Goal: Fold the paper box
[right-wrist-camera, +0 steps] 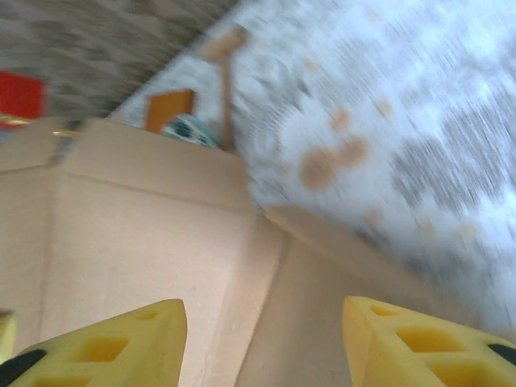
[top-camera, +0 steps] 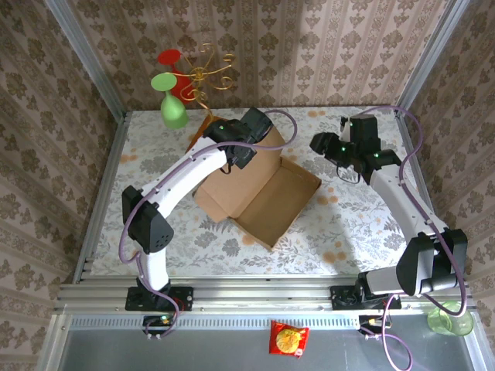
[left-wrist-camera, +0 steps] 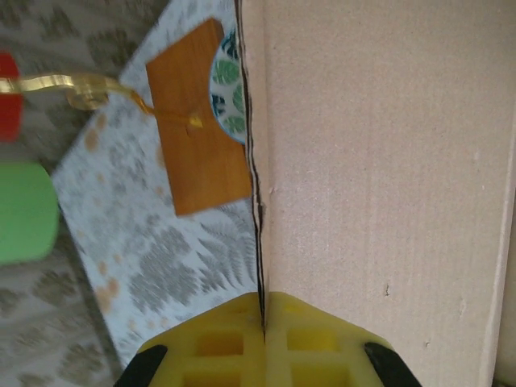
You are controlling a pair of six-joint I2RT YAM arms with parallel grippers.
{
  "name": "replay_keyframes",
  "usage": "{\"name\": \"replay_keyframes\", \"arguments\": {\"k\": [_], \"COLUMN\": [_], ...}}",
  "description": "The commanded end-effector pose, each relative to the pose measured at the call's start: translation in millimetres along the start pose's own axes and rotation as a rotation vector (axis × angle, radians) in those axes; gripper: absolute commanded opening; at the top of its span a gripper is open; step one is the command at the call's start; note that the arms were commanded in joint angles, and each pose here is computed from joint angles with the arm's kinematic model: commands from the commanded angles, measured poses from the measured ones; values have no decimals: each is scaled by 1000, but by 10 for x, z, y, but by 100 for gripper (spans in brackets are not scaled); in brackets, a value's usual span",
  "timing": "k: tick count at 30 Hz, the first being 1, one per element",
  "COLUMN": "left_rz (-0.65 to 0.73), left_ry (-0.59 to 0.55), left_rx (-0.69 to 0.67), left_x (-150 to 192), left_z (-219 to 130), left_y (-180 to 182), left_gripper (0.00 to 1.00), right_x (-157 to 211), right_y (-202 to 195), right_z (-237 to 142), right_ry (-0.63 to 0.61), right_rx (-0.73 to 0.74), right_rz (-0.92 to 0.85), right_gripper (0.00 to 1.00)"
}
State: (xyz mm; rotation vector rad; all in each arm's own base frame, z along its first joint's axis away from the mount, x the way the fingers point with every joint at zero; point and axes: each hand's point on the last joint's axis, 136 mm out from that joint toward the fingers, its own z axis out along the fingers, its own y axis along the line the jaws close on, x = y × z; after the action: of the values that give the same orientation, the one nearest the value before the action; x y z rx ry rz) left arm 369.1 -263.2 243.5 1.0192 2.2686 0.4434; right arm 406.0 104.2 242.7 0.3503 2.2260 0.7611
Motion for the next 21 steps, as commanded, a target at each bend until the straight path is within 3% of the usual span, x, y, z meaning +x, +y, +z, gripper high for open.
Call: {"name": "replay_keyframes", "arguments": {"k": [1,8,15,21], "left_rz": [201,388,510,525], "left_ry": [-130,-266,-327,-347], "left_rx": [-71,-22,49,63], "left_x": [-318,-565,-574,-558], "left_z": [-88,-117,-141,-154], "left_y": [115,19,-85,-46], "left_gripper": [0,0,0,0], "right_x": [-295,-88,-124,-43], "right_y": [426,322,175,-2], "right_z": [6,479,710,881], "right_ry": [-173,-135,-134,-69], "right_rx": [-190,-223,-173,-151], "right_rz": [-390,-752,-841,-843], "right_gripper": [57,64,69,70]}}
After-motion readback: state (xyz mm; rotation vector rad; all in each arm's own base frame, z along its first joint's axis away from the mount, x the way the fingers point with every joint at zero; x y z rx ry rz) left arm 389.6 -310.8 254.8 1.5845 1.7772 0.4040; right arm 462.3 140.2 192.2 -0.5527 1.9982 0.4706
